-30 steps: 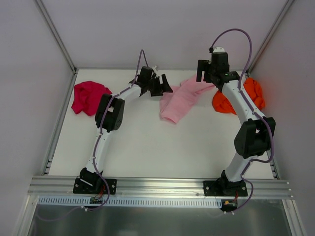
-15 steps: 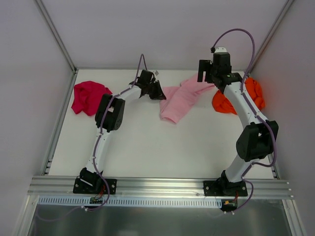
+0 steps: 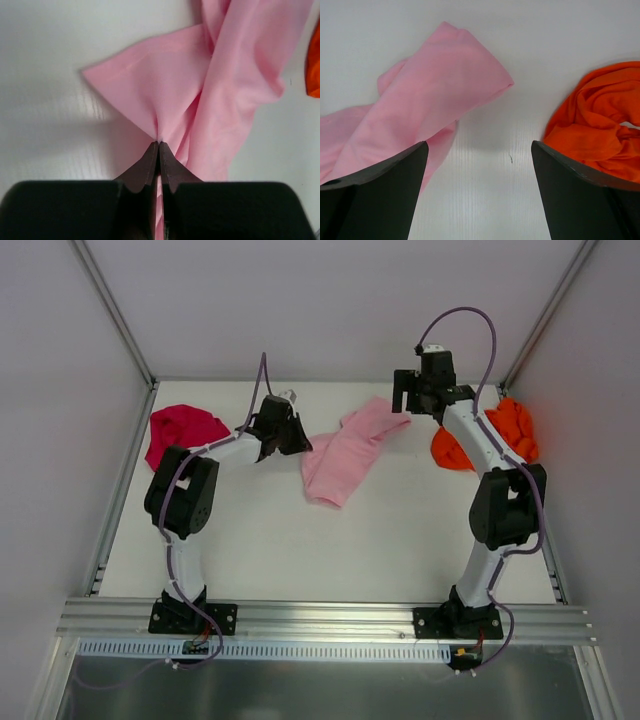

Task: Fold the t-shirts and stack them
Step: Move the tshirt to the center of the board, then flatten out the tshirt

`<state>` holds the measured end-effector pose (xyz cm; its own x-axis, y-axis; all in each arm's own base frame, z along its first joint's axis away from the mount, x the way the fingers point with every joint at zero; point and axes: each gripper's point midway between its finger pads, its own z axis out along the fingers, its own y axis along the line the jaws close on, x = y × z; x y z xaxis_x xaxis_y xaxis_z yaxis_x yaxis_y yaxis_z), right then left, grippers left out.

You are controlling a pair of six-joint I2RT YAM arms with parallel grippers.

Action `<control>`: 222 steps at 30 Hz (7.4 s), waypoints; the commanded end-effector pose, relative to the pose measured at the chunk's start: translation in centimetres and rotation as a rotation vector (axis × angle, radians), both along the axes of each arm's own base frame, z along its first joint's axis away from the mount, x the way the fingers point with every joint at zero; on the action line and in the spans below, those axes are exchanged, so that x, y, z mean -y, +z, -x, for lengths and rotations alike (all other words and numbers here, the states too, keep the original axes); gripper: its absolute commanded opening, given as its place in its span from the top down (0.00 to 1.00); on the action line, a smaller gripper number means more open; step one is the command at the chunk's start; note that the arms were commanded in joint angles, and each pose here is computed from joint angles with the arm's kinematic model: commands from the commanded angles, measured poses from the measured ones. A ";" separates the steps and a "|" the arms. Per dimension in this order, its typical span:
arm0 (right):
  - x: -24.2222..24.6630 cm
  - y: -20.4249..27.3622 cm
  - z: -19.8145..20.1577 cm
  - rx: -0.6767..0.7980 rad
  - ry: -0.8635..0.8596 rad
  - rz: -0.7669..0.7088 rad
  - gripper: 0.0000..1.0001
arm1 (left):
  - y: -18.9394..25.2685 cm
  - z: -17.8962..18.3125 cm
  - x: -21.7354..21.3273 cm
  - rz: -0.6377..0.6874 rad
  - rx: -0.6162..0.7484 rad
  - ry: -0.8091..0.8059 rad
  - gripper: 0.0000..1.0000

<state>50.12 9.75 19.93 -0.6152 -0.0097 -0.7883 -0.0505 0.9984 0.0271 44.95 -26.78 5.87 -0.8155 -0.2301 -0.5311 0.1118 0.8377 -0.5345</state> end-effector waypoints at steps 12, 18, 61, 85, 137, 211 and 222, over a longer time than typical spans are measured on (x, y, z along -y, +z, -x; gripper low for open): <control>-6.8 -4.3 -1.8 -0.157 0.207 -0.097 0.14 | 11.9 7.8 -1.5 -0.025 0.338 -0.045 1.00; -8.4 -6.4 -2.4 -0.198 0.245 -0.059 0.14 | 15.4 13.8 1.5 0.004 0.466 -0.184 1.00; -5.8 -1.3 -1.5 -0.116 0.144 0.049 0.15 | -0.7 12.6 2.0 -0.439 0.162 -0.085 0.01; -8.3 1.1 6.5 -0.015 0.213 -0.187 0.17 | 3.7 10.5 -5.8 -0.426 0.137 0.109 0.01; -22.6 -6.3 38.6 0.009 0.656 -0.112 0.20 | -2.3 3.6 -5.5 -0.331 -0.080 0.098 1.00; 0.2 4.8 21.7 0.230 -0.479 0.589 0.44 | 9.5 8.4 -15.1 -0.415 0.231 0.404 1.00; -4.1 0.0 21.5 0.081 -0.254 0.363 0.41 | 7.8 7.6 -13.6 -0.439 0.200 0.352 1.00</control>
<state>28.29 11.53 19.68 -0.5937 -0.2266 -0.7721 0.2945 0.8318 -0.4706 36.30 -12.43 12.66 -0.6308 -0.2052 -0.7483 -0.1658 0.9778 -0.1283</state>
